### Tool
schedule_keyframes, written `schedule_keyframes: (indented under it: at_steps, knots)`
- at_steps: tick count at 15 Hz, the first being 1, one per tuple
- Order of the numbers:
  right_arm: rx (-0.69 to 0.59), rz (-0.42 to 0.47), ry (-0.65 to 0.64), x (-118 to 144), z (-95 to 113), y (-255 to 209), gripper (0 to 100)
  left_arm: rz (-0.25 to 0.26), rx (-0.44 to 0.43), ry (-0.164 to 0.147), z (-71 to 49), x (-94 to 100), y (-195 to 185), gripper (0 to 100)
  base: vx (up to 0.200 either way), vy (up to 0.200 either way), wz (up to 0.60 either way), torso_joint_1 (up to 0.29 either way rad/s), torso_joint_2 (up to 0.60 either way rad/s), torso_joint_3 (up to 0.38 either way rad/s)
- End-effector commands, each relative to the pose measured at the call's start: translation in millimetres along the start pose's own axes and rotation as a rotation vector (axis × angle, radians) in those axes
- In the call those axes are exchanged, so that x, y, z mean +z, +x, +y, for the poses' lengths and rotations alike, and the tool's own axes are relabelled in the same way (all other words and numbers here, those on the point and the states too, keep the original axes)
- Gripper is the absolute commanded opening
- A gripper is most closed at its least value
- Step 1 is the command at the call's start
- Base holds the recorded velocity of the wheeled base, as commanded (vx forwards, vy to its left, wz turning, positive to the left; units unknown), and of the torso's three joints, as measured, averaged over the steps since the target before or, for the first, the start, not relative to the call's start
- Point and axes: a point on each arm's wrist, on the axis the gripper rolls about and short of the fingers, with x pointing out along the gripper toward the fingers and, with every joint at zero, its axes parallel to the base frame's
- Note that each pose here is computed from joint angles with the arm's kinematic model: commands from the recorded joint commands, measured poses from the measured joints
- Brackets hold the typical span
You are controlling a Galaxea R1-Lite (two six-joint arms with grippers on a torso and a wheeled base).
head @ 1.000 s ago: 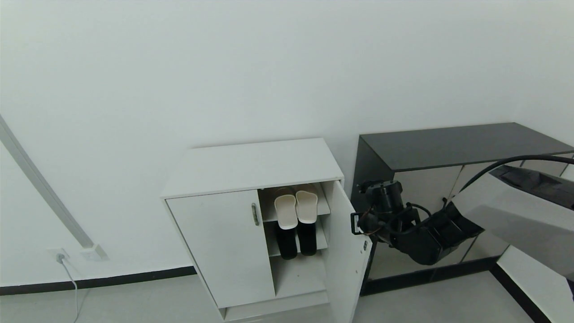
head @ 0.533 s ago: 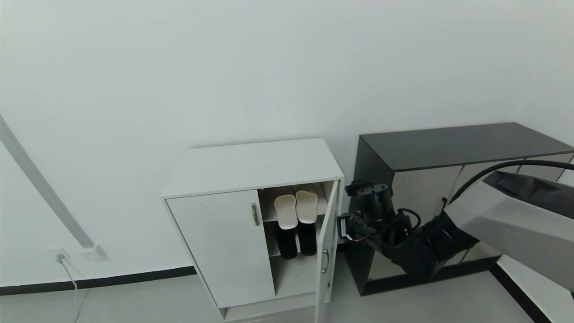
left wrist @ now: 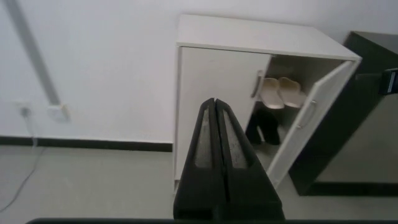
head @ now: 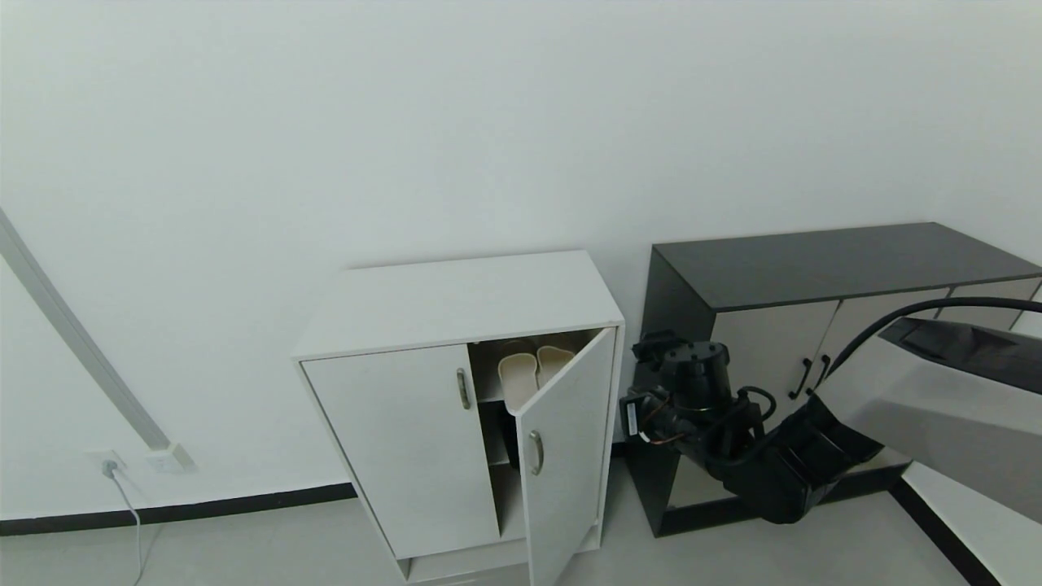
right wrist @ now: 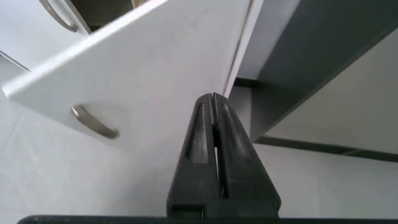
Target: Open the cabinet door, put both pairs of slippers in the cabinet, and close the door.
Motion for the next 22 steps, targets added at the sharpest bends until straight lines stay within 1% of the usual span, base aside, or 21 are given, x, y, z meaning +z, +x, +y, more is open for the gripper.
schedule_keyframes:
  at_steps: [1, 5, 8, 11, 17, 18, 21, 22]
  knots:
    - [0.011, -0.025, 0.006, 1, 0, 0, 0, 0.001, 0.001, 0.0, 0.0, 0.0, 0, 0, 0.0, 0.0, 0.0, 0.0, 0.0, 0.0]
    - [0.014, -0.022, -0.019, -2, 0, -2, 0, 0.001, 0.001, 0.0, 0.0, 0.0, 0, 0, 0.0, 0.0, 0.0, 0.0, 0.0, 0.0]
    - [0.026, -0.029, -0.024, -4, 4, -3, 0, 0.001, 0.001, 0.0, 0.0, 0.0, 0, 0, 0.0, 0.0, 0.0, 0.0, 0.0, 0.0]
    - [0.039, -0.017, -0.051, -9, 5, -2, 0, 0.001, 0.001, 0.001, 0.0, 0.0, 0, 0, 0.0, 0.0, 0.0, 0.0, 0.0, 0.0]
    - [0.056, -0.023, -0.051, -13, 6, -4, 0, 0.001, 0.001, 0.0, 0.0, 0.0, 0, 0, 0.0, 0.0, 0.6, -0.001, 0.0, 0.0]
    - [0.073, -0.025, -0.052, -14, 6, -5, 0, 0.001, 0.001, 0.0, 0.0, 0.0, 0, 0, 0.0, 0.0, 0.0, 0.0, 0.0, 0.0]
    - [0.063, -0.063, -0.068, -13, 2, -8, 0, 0.001, 0.001, 0.0, 0.0, 0.0, 0, 0, 0.0, 0.0, 0.0, 0.0, 0.0, 0.0]
    - [0.058, -0.06, -0.077, -15, 0, -10, 0, 0.001, 0.001, 0.001, 0.0, 0.0, 0, 0, 0.0, 0.0, 0.0, 0.0, 0.0, 0.0]
